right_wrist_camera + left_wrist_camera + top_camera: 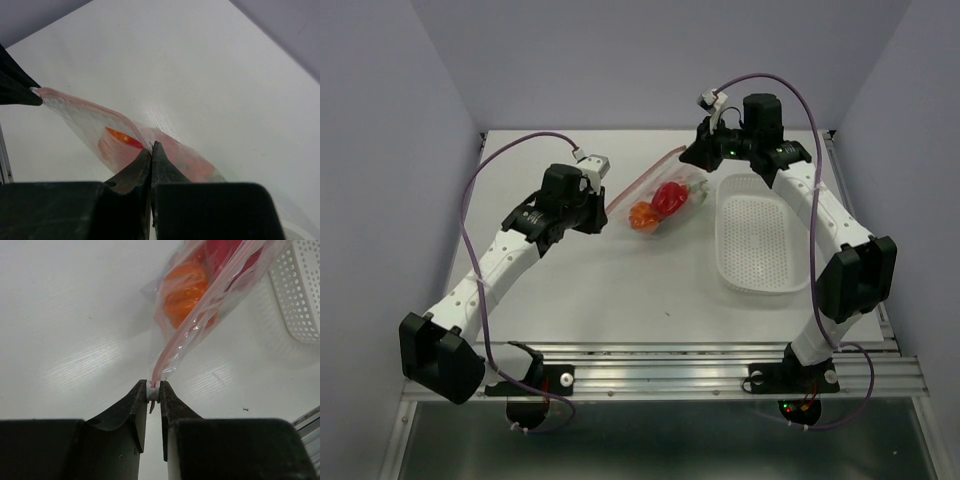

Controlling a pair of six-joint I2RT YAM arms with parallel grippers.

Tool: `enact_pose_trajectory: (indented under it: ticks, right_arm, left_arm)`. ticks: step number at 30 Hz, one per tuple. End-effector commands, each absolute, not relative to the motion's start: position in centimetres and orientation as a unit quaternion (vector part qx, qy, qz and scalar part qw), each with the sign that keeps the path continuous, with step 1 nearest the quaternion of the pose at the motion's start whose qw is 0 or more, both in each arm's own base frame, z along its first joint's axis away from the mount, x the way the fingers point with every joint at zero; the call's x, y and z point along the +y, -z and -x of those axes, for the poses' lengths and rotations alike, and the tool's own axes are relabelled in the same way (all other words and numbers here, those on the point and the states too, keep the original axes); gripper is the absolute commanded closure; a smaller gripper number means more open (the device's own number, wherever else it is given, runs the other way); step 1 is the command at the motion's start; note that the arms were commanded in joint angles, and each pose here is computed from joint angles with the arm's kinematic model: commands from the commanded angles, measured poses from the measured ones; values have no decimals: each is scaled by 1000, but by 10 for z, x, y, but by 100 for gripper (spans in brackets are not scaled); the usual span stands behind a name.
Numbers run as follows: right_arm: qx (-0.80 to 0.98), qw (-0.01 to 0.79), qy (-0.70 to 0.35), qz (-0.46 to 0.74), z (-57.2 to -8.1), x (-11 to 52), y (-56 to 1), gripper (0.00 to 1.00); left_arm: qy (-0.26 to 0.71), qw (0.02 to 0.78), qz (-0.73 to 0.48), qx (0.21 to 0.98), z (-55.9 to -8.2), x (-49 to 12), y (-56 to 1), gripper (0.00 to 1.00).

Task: Place the food in the zip-top bag and seal the zipper
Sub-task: Zip the zipper food storage bag at the center of the board, then place the zipper food storage bag at the center of the board.

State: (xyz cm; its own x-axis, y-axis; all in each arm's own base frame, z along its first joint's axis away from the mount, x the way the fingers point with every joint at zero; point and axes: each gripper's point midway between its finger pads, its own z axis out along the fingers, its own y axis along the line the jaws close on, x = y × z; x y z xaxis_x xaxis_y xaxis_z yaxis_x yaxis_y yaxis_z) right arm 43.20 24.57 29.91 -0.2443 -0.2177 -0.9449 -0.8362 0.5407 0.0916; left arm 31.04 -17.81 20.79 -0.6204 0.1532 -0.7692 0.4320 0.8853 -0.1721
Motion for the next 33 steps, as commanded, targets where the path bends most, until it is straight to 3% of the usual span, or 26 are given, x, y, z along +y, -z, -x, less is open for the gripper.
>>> enact_pose_trajectory:
  ticks: [1,10,18,19,23,28,30,33]
  right_arm:
    - [673,570,-294,367,-455,236,-347,99]
    - [633,589,-314,392,-471,251,-359,99]
    - [613,654,-241,371,-544,249,-379,99]
    - [605,666,-235,367,-555,251,-389,99]
    - [593,681,-221,368,-571,252,-394,99]
    - [599,675,-217,372,-562,249,-380,99]
    - [616,657,-211,380,-556,245,-348,99]
    - [604,642,-208,425,-528,250,-322,99]
  left_arm:
    - [136,390,-140,900,-305,-155,-201,100]
    - [118,491,-104,857,-407,-164,-287,100]
    - [85,535,-134,830,-511,-173,-340,100]
    - [86,564,-144,809,-517,-173,-372,100]
    - [79,610,-153,774,-535,-171,-405,100]
    - [78,603,-176,774,-528,-173,-384,100]
    - [82,603,-177,773,-516,-170,-380,100]
    - [107,547,-184,810,-500,-176,-303,100]
